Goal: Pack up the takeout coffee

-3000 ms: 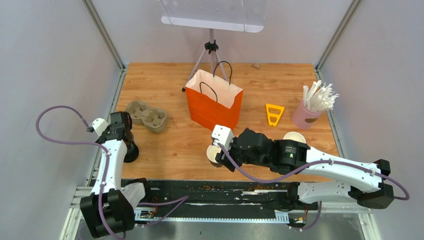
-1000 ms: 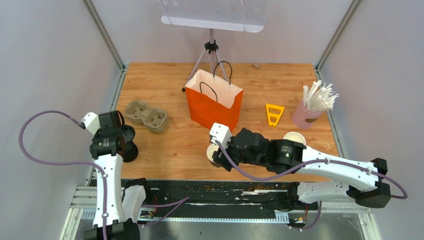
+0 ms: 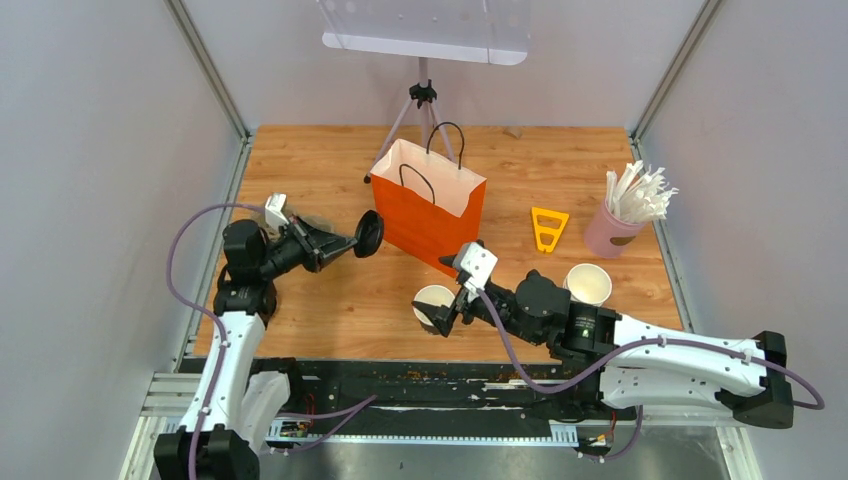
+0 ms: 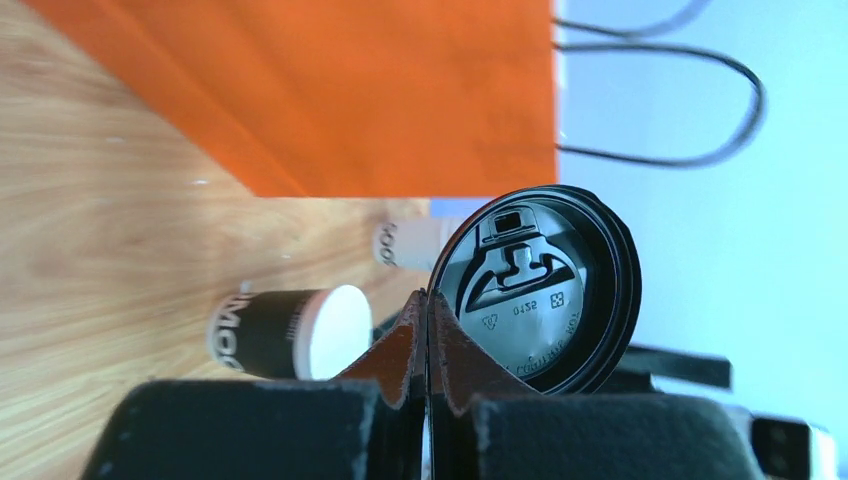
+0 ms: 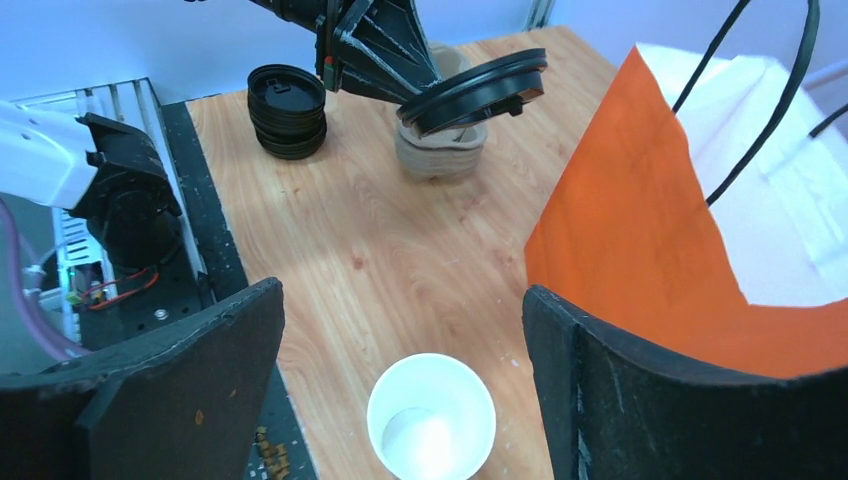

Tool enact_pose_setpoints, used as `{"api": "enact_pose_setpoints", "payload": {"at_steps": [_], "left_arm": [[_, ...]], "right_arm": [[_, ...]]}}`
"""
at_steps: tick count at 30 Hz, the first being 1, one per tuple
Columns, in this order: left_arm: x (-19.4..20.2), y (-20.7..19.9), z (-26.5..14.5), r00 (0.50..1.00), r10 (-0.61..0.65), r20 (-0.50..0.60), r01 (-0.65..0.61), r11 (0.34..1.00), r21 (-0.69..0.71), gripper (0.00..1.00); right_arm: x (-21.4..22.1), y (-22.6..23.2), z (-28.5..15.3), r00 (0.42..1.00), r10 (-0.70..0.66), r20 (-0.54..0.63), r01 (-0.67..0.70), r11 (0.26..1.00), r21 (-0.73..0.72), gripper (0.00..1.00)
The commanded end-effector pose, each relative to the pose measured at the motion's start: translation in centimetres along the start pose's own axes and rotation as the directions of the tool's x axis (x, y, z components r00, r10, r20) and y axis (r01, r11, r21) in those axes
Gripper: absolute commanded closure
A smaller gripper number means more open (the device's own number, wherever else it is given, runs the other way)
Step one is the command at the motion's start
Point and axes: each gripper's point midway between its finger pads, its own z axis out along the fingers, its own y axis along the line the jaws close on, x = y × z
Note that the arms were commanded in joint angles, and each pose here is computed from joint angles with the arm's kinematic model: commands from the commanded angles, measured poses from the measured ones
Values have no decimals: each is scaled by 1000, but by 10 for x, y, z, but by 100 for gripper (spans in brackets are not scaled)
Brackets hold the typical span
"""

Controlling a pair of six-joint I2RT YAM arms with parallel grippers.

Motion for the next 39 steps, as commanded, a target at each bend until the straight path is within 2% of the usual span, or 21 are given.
{"api": "enact_pose_setpoints", "payload": {"at_steps": [1,4,9,12,14,19,31,39], "left_arm": [[26,-68,-7,987,108,-121,-72,959,273,100],[50,-86,-10,971,136,-196,-61,937,345,100],[78,-104,-22,951,137,-276,-3,900,436,100],[91,-114,-29,942,146,-302,16,880,475,100],[98,-117,-31,936,149,-318,24,876,482,100],[105,-121,-33,935,124,-333,56,874,483,100],[121,-124,-29,925,108,-363,85,875,477,100],[125,-124,-27,923,98,-371,96,878,470,100]], "right_arm": [[-45,0,-1,968,-121,219,125,992,-4,10],[-58,0,-1,942,-197,272,203,979,7,0],[-79,-7,-11,890,-280,360,277,959,62,0],[-85,4,-17,815,-367,448,385,921,53,1],[-86,7,-17,794,-391,465,417,908,52,1],[-83,16,-5,774,-440,454,482,876,27,1],[-92,19,10,738,-471,484,505,860,68,0],[-92,16,10,733,-474,487,500,862,86,11]]}}
